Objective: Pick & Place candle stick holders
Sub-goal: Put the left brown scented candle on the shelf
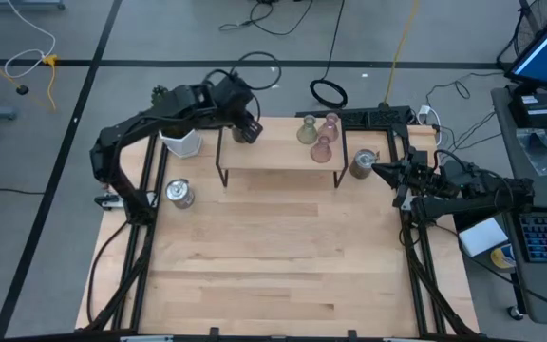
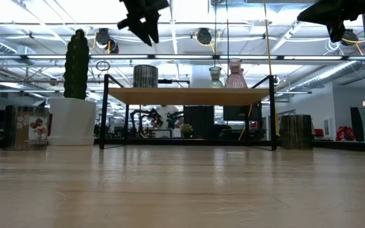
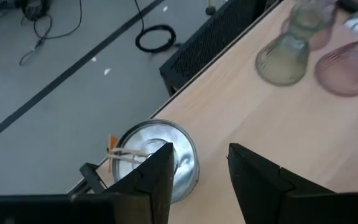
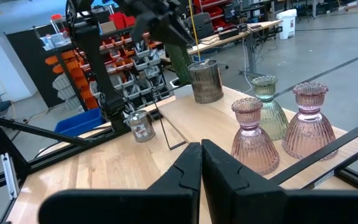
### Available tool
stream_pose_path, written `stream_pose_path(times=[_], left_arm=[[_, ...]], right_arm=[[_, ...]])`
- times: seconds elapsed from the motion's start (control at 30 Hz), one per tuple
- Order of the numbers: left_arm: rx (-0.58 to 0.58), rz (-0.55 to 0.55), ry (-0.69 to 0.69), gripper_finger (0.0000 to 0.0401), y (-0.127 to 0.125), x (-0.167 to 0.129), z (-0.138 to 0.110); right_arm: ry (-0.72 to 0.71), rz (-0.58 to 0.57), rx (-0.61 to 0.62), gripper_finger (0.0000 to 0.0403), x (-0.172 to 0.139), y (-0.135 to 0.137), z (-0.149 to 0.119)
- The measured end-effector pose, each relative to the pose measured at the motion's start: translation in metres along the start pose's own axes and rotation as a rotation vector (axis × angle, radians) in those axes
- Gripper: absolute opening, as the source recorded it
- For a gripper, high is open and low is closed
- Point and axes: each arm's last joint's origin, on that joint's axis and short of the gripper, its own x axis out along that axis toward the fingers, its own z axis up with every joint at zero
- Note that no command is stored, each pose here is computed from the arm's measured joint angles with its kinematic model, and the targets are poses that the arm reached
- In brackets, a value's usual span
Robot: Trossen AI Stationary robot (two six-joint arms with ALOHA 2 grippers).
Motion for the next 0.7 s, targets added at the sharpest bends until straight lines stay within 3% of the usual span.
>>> stream_pose_path(times=[0.4,0.7], left_arm=[[0.047,-0.111,-0.052,0.0154,-0.022,-0.052,-0.016],[0.033,-0.184,0.167,0.0154,-0.042,-0.078,-0.052]], right_arm=[[0.0,0.0,0.0,0.0004,0.0,0.0,0.0],[0.0,0.0,0.0,0.0004,0.0,0.0,0.0]])
